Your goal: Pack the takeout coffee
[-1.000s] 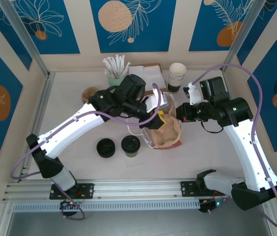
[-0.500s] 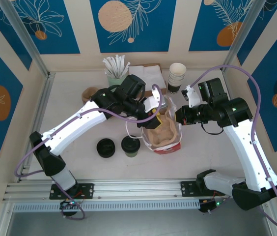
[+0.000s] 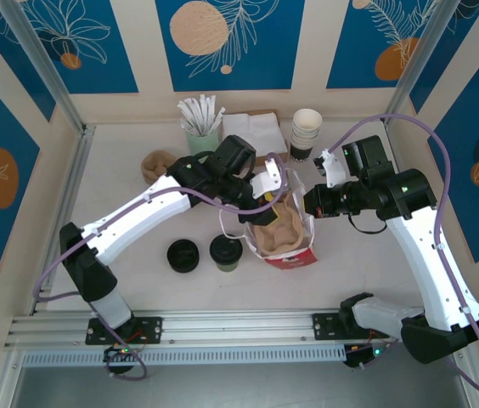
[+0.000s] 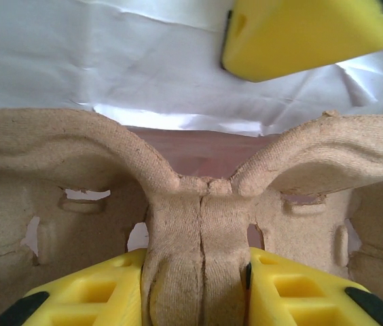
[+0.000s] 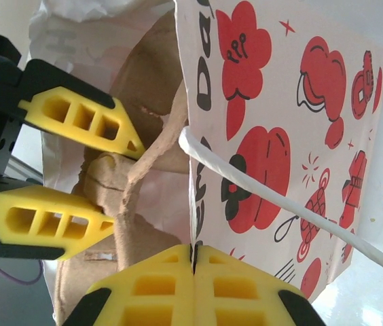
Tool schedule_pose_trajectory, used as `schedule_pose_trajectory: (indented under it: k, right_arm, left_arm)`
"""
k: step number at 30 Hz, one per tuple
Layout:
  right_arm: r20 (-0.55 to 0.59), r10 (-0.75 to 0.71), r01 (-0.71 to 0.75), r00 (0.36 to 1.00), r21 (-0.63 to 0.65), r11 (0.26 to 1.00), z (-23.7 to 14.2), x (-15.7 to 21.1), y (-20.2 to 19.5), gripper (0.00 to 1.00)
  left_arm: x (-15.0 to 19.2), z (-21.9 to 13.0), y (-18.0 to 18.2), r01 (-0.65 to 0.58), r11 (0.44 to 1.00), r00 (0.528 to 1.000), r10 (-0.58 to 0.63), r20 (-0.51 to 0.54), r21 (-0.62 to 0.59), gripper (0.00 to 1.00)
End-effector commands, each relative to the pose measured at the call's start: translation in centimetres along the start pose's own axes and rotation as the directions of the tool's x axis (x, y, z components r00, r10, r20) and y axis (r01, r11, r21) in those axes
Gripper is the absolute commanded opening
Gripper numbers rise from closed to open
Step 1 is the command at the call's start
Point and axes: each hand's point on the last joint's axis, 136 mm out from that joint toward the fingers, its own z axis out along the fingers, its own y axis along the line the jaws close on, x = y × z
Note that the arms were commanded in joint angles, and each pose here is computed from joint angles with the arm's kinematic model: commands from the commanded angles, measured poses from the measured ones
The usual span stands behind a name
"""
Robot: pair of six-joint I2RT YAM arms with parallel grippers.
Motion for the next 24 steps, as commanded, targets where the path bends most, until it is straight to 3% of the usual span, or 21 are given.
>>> schedule_pose_trajectory:
  k: [1,24]
  right_arm:
    - [-0.021,0.007,-0.008,1.000,-0.044,0.999,-0.1,0.9,0.7,0.00]
    - [-0.021,0.126,-0.127,0.992,-0.078,0.989,0.6,0.7,0.6,0.00]
  left_arm:
    - [-0.1,0.5,1.1,0.001,1.000,1.000,-0.001,0.008,-0.024,0.34]
    - [2.5,2.9,2.3,0.066,0.995,0.997,-0.068,-0.036,-0.074,0.30]
